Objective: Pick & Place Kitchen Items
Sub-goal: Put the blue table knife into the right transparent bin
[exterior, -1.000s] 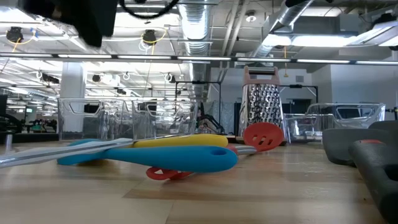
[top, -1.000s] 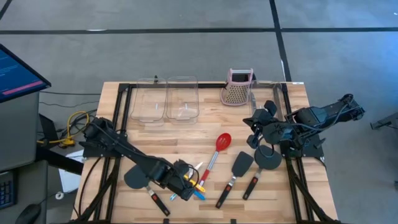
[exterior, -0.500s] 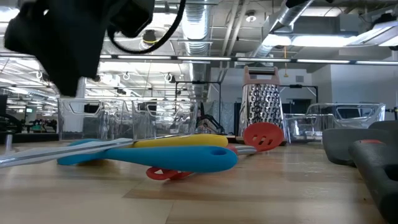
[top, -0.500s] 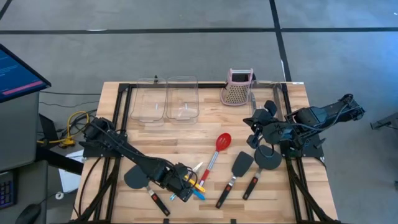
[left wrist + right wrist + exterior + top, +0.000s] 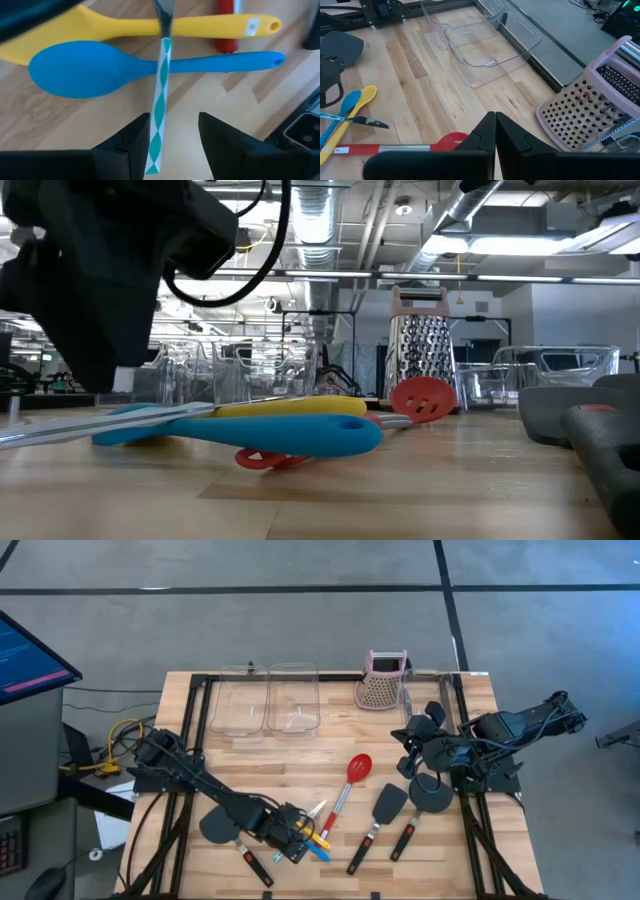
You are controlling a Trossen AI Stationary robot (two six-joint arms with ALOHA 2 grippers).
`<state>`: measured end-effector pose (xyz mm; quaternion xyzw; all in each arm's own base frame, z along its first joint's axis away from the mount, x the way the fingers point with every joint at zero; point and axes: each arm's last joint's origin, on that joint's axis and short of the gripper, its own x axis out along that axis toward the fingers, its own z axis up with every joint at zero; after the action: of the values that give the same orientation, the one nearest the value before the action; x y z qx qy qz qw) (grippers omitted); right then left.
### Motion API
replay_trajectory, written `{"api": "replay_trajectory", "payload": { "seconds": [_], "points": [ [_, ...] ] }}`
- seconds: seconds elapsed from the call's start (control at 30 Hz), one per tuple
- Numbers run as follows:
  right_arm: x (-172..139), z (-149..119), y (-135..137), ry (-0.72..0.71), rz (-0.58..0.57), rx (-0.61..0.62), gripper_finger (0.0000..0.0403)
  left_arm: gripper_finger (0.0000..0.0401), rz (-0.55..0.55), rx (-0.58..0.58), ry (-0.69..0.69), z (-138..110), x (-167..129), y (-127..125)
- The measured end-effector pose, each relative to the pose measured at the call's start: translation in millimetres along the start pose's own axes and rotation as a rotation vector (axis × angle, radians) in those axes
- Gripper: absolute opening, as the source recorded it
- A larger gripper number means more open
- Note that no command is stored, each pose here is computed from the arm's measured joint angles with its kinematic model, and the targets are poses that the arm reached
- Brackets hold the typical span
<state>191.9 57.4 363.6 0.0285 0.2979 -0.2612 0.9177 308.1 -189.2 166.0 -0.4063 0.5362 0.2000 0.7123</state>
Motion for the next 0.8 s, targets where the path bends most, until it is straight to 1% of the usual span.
{"api": "replay_trajectory", "payload": {
  "seconds": [0.1,0.2,0.43,0.8],
  "points": [
    [0,0,0,0.0,0.0,0.0,0.0001,0.0159,0.012,0.001,0.0,-1,3,4],
    [0,0,0,0.0,0.0,0.0,0.0001,0.0159,0.0,-0.001,-0.011,0,6,6],
    [0,0,0,0.001,-0.001,-0.001,0.0001,0.0159,-0.057,-0.006,-0.064,0,14,9],
    [0,0,0,0.001,-0.002,-0.002,0.0001,0.0159,-0.037,-0.006,-0.078,-1,23,22]
  ]
}}
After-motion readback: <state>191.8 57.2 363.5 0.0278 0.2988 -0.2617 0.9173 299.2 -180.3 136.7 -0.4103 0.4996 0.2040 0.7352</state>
